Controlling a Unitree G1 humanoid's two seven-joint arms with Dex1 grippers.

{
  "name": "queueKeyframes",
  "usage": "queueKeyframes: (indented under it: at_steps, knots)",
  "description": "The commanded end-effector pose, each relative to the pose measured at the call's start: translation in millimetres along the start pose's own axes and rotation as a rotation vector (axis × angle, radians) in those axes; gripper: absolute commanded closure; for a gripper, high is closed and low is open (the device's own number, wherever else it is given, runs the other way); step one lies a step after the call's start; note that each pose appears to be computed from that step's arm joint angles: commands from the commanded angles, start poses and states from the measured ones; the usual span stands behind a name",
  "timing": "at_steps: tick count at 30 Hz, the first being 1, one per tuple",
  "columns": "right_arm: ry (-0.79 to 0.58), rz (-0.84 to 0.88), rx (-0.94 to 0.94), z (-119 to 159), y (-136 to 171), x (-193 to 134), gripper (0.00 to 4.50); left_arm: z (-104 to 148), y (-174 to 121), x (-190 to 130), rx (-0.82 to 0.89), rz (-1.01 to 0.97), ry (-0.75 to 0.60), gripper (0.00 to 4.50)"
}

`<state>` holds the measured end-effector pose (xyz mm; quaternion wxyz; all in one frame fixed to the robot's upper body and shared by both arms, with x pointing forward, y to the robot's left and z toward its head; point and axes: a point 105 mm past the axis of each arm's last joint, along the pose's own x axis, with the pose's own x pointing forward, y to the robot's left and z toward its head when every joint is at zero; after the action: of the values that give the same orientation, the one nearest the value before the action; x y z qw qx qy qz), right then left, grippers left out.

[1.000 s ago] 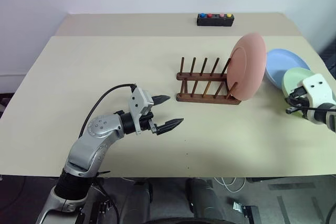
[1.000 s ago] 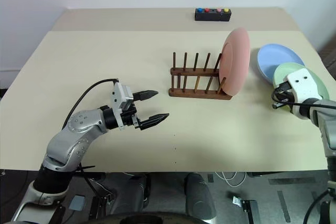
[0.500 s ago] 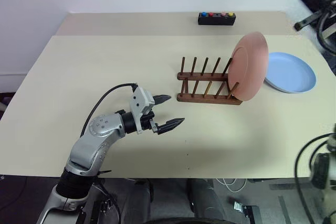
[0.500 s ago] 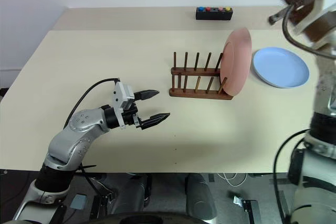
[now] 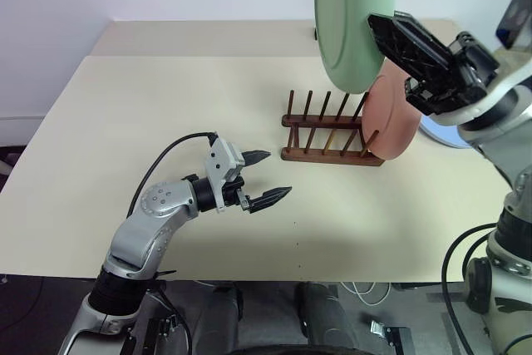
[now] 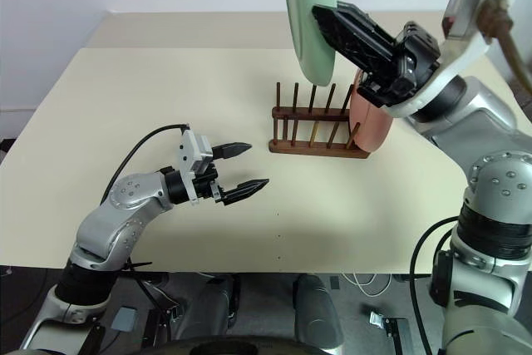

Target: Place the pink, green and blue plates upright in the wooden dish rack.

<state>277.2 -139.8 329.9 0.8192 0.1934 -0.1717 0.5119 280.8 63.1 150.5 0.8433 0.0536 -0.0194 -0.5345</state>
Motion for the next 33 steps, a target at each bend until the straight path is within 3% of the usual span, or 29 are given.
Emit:
queueKeyframes:
  at_steps: [1, 4, 18, 28, 29, 30, 33]
  knots:
    - [-0.049, -0.093, 0.032, 7.5, -15.6, -7.9, 4.48, 9.4, -3.0, -1.0, 0.039, -0.004, -0.033, 0.00]
    - [-0.042, -0.182, 0.080, -0.1, -33.1, -14.9, 4.48, 10.1, -2.9, -1.1, 0.039, -0.005, -0.035, 0.00]
    - [0.032, -0.300, 0.203, -26.7, -49.9, -16.2, 4.48, 11.0, -2.6, -1.8, 0.039, -0.006, -0.038, 0.00]
    - [0.016, -0.318, 0.252, -27.5, -53.2, -16.9, 4.48, 10.5, -2.7, -2.3, 0.038, -0.002, -0.035, 0.00]
    - [0.017, -0.320, 0.251, -27.6, -53.4, -16.9, 3.87, 10.5, -2.7, -2.3, 0.038, -0.002, -0.035, 0.00]
    - [0.017, -0.320, 0.251, -27.6, -53.4, -16.9, 3.61, 10.5, -2.7, -2.3, 0.038, -0.002, -0.035, 0.00]
    - [0.016, -0.328, 0.249, -27.5, -54.4, -17.6, 2.14, 10.5, -2.7, -2.2, 0.039, -0.002, -0.035, 0.00]
